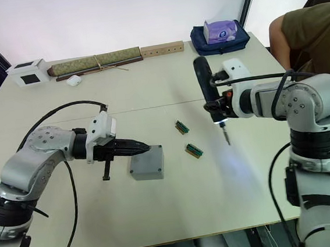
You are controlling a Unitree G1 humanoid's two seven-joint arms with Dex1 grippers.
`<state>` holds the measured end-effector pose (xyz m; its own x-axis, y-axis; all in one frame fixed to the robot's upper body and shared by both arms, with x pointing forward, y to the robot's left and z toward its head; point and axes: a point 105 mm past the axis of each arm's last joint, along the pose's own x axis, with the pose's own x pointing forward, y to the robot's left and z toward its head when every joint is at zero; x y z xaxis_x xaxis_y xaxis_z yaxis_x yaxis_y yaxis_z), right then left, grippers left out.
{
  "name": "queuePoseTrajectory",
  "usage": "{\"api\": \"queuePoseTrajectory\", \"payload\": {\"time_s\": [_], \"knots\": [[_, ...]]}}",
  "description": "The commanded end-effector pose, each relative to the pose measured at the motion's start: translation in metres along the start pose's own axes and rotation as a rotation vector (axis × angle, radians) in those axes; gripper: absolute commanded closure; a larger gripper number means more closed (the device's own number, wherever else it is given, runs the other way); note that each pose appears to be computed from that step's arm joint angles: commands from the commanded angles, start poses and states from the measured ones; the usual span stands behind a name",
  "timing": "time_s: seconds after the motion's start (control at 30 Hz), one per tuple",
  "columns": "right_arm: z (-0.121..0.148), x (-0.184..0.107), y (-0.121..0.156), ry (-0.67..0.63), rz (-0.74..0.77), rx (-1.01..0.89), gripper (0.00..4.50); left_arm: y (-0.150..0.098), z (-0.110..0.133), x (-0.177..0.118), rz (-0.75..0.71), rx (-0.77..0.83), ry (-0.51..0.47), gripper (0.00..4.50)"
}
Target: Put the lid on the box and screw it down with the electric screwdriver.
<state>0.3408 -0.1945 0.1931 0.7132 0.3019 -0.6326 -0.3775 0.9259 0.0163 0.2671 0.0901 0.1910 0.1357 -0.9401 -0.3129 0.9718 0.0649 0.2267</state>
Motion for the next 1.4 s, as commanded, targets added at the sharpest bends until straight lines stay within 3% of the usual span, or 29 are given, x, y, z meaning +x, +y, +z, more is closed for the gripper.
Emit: {"api": "queuePoseTrajectory", "payload": {"time_s": [0.03, 0.37, 0.4, 0.43, 0.5, 0.57, 0.63, 0.73, 0.9, 1.07, 1.3, 1.4], "knots": [[-0.022, 0.009, -0.017, 0.106, -0.040, 0.071, 2.79, -0.001, 0.018, -0.005, 0.021, 0.059, -0.045, 4.50], [-0.049, 0.033, -0.025, 0.225, -0.045, 0.177, 2.79, -0.006, 0.023, -0.004, 0.031, 0.055, -0.059, 4.50], [-0.050, 0.034, -0.027, 0.224, -0.055, 0.174, 1.77, -0.006, 0.023, -0.004, 0.032, 0.054, -0.058, 4.50], [-0.048, 0.034, -0.026, 0.216, -0.046, 0.173, 1.64, -0.007, 0.023, -0.004, 0.035, 0.052, -0.057, 4.50], [-0.043, 0.032, -0.024, 0.195, -0.039, 0.155, 0.80, -0.008, 0.021, -0.005, 0.043, 0.048, -0.048, 4.50], [-0.017, 0.021, -0.029, 0.078, -0.097, -0.031, 0.13, -0.006, 0.015, -0.011, 0.069, 0.034, -0.015, 4.50], [0.010, 0.008, -0.024, -0.054, -0.118, -0.250, 0.03, -0.002, 0.006, -0.019, 0.110, 0.021, 0.027, 4.50], [0.031, -0.005, 0.005, -0.184, 0.015, -0.393, 0.03, 0.005, -0.011, -0.033, 0.178, 0.002, 0.109, 4.50], [0.036, -0.023, 0.064, -0.330, 0.317, -0.551, 0.03, 0.004, -0.038, -0.045, 0.205, -0.016, 0.223, 4.50], [-0.012, -0.001, 0.099, -0.214, 0.508, -0.639, 1.54, 0.002, -0.066, -0.046, 0.197, -0.074, 0.276, 4.50], [-0.040, 0.025, 0.130, -0.163, 0.632, -0.668, 4.24, 0.010, -0.083, -0.028, 0.194, -0.062, 0.313, 4.50], [-0.047, 0.030, 0.137, -0.141, 0.666, -0.676, 4.43, 0.009, -0.083, -0.020, 0.178, -0.066, 0.299, 4.50]]}}
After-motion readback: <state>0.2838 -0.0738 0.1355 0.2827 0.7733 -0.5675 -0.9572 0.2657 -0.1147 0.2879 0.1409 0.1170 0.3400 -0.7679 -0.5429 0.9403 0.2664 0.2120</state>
